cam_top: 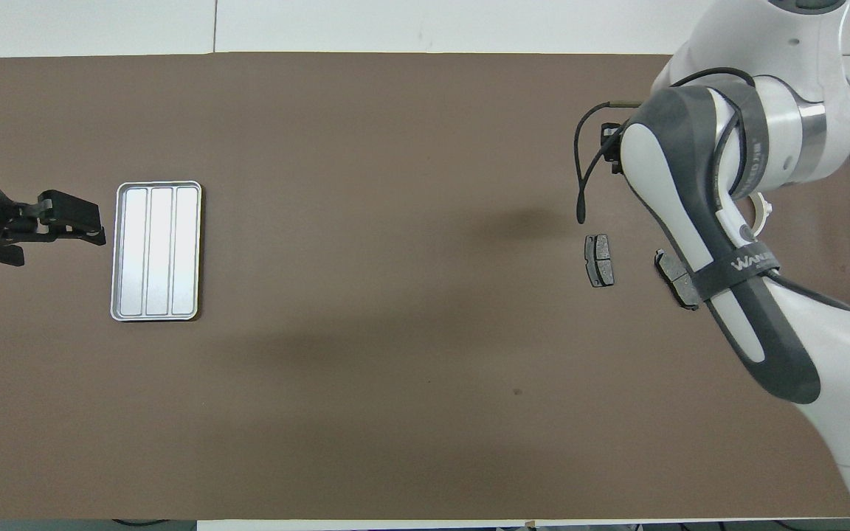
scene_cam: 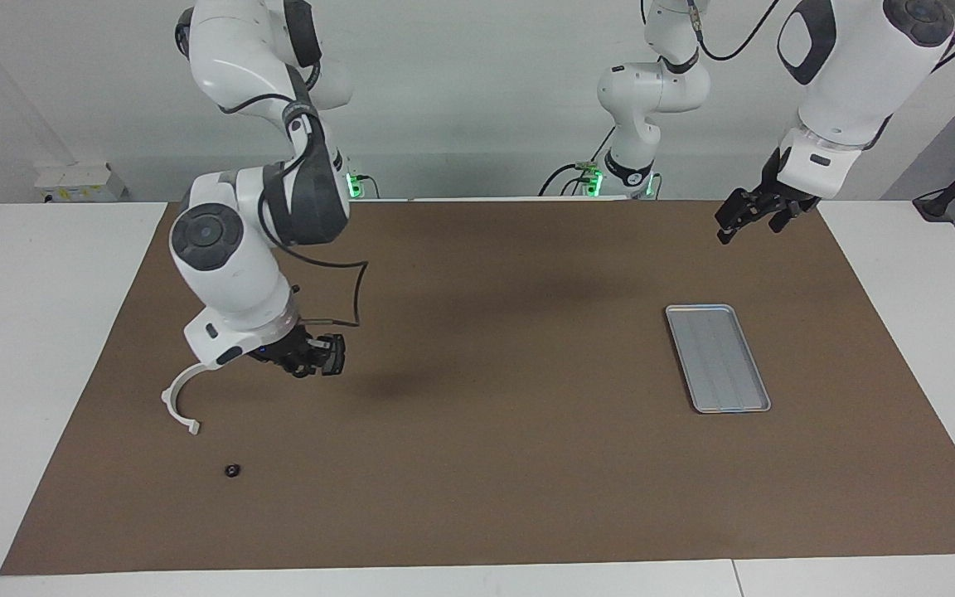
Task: Pick bearing gear from pile to tray
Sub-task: 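Carry the bearing with the right gripper to mid-table and release it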
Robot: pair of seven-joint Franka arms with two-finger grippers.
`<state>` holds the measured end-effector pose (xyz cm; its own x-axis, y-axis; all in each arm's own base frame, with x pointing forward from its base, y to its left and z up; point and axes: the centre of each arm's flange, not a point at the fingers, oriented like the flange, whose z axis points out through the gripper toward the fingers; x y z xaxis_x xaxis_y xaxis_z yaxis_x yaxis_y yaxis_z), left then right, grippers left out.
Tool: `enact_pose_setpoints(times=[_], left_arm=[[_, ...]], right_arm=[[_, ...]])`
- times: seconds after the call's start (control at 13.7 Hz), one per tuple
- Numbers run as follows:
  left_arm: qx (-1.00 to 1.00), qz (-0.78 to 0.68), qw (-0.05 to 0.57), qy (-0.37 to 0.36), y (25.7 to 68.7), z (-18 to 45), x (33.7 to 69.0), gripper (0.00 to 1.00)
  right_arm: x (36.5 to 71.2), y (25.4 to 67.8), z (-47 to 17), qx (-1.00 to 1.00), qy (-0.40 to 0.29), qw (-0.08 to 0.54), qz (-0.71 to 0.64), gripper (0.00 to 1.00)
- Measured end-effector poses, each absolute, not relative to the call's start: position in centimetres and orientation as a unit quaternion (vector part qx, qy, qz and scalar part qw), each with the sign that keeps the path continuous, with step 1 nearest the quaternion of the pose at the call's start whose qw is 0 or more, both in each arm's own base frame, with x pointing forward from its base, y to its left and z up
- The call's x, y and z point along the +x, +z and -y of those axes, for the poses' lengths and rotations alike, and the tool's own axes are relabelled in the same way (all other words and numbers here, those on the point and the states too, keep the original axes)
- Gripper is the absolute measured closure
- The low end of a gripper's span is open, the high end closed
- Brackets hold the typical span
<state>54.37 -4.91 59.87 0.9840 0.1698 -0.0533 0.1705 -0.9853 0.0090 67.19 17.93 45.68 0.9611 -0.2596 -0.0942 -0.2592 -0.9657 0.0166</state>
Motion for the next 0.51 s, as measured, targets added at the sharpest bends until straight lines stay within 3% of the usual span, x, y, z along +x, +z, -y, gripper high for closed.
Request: enact_pose_setpoints(times=[0.51], left_arm=[[0.996,-0.085,0.007,-0.026,59.9,4.9,54.4,0.0]], right_arm=[[60.2,48.0,-36.4,0.967,-0.025,-0.015,0.253,0.65]])
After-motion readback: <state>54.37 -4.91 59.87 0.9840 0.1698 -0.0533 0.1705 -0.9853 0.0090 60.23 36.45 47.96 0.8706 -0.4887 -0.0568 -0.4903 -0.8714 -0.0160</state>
